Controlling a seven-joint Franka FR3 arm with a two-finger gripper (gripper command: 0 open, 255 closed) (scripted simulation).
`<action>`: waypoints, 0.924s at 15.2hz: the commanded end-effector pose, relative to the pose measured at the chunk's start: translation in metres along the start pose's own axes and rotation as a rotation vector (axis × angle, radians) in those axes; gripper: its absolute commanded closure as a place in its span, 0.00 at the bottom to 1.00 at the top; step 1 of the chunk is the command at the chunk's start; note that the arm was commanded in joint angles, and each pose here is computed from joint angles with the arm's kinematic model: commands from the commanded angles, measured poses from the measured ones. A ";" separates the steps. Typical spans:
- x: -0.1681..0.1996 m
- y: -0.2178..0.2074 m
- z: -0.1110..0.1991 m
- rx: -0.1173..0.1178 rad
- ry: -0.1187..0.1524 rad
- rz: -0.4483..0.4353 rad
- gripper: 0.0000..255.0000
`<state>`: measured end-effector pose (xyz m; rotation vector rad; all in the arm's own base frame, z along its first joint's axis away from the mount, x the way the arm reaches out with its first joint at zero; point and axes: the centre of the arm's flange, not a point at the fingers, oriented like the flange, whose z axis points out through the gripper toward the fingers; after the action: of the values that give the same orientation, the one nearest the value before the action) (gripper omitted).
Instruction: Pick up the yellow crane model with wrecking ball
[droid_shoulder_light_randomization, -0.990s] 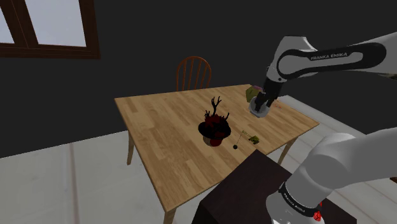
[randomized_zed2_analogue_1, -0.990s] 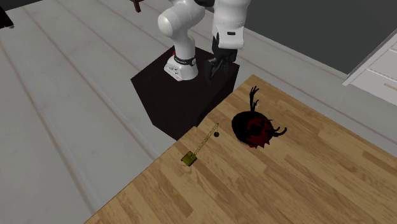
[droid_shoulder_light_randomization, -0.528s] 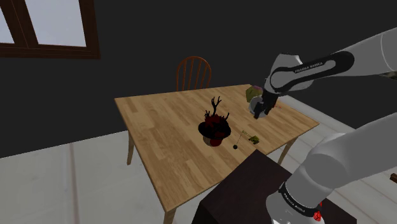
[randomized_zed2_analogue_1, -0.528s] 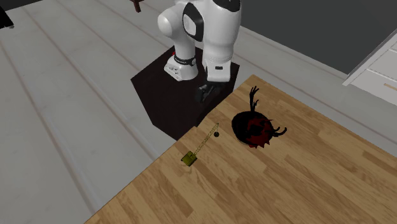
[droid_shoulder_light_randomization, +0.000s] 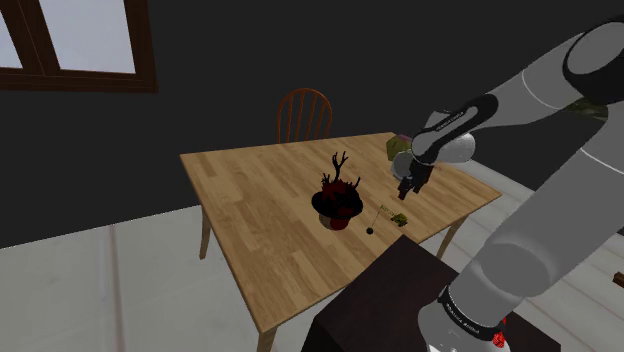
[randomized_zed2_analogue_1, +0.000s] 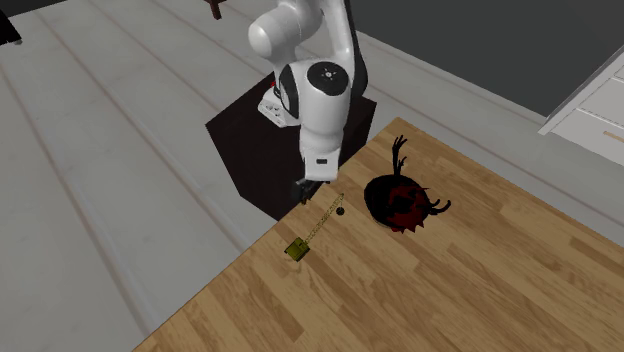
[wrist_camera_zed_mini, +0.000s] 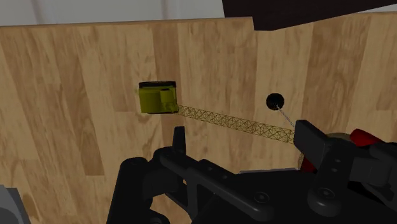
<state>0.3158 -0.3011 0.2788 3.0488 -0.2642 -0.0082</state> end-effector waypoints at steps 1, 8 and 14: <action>0.003 0.015 0.022 -0.002 0.000 0.000 0.00; 0.015 0.066 0.099 0.002 -0.005 0.001 0.00; 0.022 0.092 0.152 0.003 -0.008 0.002 0.00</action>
<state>0.3190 -0.4053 0.1426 3.0516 -0.2675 -0.0208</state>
